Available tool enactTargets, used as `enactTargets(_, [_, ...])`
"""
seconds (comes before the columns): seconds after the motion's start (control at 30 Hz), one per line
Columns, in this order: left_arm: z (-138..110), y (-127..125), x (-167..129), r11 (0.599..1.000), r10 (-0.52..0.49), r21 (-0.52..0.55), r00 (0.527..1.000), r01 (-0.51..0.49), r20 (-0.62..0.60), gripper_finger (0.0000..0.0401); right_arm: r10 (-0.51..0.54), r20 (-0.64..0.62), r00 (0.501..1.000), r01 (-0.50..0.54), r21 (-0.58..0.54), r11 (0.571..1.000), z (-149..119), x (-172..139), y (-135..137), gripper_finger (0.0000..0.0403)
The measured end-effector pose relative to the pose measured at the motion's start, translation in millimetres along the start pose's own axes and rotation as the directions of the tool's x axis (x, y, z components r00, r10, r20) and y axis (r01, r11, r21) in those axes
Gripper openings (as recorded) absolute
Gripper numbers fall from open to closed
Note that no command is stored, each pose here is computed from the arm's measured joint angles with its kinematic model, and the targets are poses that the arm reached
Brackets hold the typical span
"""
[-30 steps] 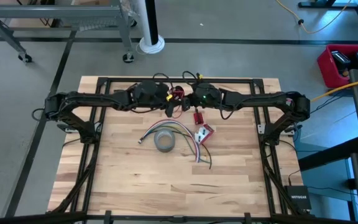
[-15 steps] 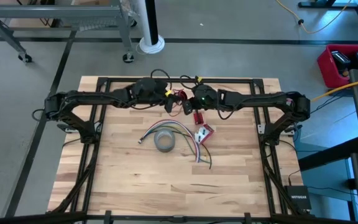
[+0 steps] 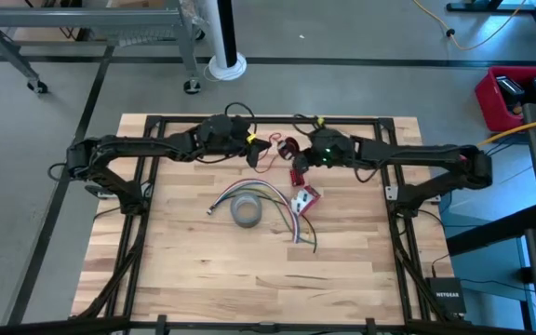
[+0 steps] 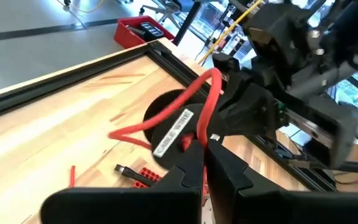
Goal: Coil cords
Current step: Coil the red wire on the black spool
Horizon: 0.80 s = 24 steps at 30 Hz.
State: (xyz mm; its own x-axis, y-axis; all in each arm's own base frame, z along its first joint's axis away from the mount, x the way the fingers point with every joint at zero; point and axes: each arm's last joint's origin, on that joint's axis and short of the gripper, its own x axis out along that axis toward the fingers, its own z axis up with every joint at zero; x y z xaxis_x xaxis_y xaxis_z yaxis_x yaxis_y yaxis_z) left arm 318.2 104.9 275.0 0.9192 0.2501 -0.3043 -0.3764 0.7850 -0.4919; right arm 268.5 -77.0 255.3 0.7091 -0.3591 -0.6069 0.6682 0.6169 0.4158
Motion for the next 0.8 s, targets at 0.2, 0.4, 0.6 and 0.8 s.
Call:
enactTargets(0.2, [-7, -6, 8, 1.000, -0.030, 0.006, 1.000, 0.030, -0.002, 0.0000, 0.098, 0.068, 0.993, -0.105, 0.109, 0.988, -26, -11, -22, 0.0005])
enactTargets(0.4, [-16, -4, 23, 0.998, -0.048, -0.040, 0.999, 0.049, 0.008, 0.0000, 0.284, 0.156, 0.946, -0.310, 0.189, 0.932, -48, -4, -34, 0.0005])
enactTargets(0.6, [-17, 3, 26, 0.993, -0.054, -0.107, 0.998, 0.052, -0.014, 0.0000, 0.237, 0.085, 0.968, -0.249, 0.164, 0.955, -70, 9, -39, 0.0005])
enactTargets(0.8, [-15, 5, 26, 0.982, -0.054, -0.180, 0.998, 0.051, -0.011, 0.0000, 0.229, 0.099, 0.968, -0.242, 0.137, 0.961, -77, 23, -35, 0.0005])
